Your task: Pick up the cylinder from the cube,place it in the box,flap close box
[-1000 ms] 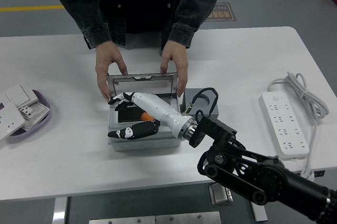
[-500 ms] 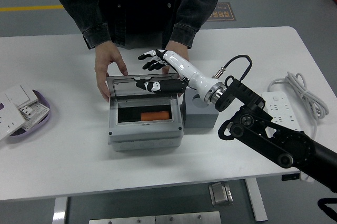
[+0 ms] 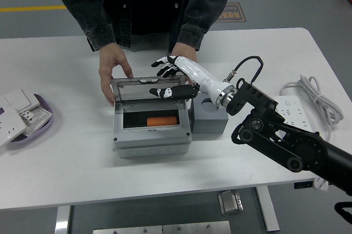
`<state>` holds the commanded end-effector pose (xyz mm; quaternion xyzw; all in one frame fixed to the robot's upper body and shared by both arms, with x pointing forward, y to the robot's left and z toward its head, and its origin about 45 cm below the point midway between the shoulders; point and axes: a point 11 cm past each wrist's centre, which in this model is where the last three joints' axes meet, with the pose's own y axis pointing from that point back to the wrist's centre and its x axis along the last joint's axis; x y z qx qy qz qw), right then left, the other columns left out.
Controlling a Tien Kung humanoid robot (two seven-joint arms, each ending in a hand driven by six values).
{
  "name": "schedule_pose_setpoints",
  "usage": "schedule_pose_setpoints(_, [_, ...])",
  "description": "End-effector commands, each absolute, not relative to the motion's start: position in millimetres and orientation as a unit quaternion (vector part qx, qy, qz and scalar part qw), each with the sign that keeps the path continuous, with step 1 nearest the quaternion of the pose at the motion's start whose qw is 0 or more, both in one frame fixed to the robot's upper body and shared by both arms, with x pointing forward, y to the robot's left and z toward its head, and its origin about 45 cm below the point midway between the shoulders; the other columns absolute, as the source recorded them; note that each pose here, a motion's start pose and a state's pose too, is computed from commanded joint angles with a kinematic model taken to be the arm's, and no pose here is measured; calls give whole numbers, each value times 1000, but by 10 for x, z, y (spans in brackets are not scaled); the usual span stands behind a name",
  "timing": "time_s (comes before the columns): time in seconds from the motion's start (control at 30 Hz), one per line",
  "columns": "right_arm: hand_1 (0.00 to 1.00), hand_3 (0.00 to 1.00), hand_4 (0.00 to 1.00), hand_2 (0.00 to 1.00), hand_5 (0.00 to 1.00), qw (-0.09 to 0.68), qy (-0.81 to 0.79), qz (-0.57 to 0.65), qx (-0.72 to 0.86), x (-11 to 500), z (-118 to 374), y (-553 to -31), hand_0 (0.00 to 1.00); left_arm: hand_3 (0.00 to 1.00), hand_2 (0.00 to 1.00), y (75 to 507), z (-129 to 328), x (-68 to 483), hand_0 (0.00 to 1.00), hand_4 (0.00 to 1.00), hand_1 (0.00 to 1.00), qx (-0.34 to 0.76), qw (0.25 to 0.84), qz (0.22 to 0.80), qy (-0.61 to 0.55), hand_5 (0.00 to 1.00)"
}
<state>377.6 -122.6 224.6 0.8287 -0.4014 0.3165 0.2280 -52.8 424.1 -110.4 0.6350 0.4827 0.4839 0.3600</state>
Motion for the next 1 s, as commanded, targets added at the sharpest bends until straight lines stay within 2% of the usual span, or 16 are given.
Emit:
schedule_pose_setpoints(0.43, [619,739,851,659,419,229,-367,372,821,3505,2328,-1173,658,628,581,4228,-1110,-540,612,688,618,633,361,484,483,200])
schedule_pose_setpoints(1.0, [604,731,842,659,437,276,-338,353,828,3201,1946,-1296,631,628,581,4184,-1127,-562,611,688,618,629,367,484,484,200])
